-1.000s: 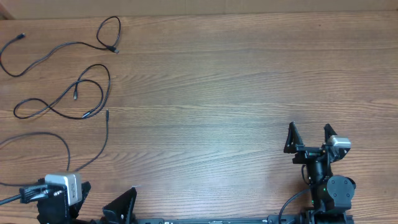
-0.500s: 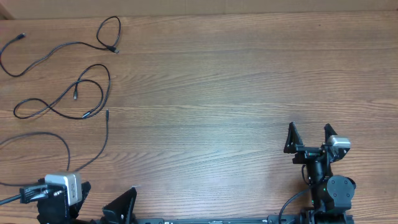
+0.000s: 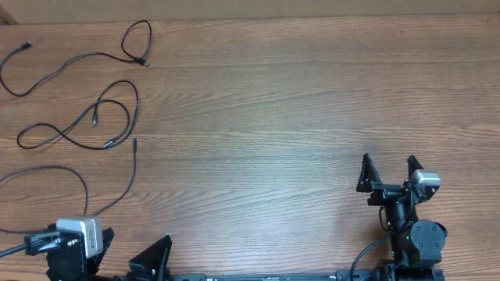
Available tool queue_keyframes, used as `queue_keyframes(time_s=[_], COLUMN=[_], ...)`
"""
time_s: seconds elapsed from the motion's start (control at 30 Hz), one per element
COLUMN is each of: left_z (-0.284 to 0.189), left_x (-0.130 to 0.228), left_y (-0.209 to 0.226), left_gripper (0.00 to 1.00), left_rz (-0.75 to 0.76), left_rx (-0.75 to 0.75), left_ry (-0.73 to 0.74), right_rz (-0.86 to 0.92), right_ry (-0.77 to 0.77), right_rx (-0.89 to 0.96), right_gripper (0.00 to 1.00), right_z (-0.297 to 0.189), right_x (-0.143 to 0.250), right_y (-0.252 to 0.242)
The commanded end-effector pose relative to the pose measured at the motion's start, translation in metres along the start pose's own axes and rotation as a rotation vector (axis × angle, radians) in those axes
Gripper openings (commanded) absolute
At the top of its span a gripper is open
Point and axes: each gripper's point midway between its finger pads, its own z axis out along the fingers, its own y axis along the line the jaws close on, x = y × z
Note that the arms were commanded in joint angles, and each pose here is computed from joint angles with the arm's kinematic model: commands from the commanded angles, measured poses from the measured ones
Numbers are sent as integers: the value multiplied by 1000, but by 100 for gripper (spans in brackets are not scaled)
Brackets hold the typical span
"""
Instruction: Untangle cables
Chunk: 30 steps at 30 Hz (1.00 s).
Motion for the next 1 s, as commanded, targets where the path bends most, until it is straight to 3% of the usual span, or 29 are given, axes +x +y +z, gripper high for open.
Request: queue_keyframes(time_s=[0.0,0.3,0.53,0.97], left_z=[1,1,4,67], left_x=[0,4,-16,-38], left_y=[0,2,7,18], left_gripper=[100,100,100,100], left_rz=[22,18,15,109], left_rx=[0,-6,-40,-3], left_ry=[3,19,-60,-220], right_rz=[-4,-4,-5,-4], right_ry=[-7,-7,-7,-7], right_rx=[10,10,10,10], right_gripper=[100,100,100,100], right_z=[0,0,0,0], right_x=[1,1,1,1], right_y=[-2,-2,-2,-2])
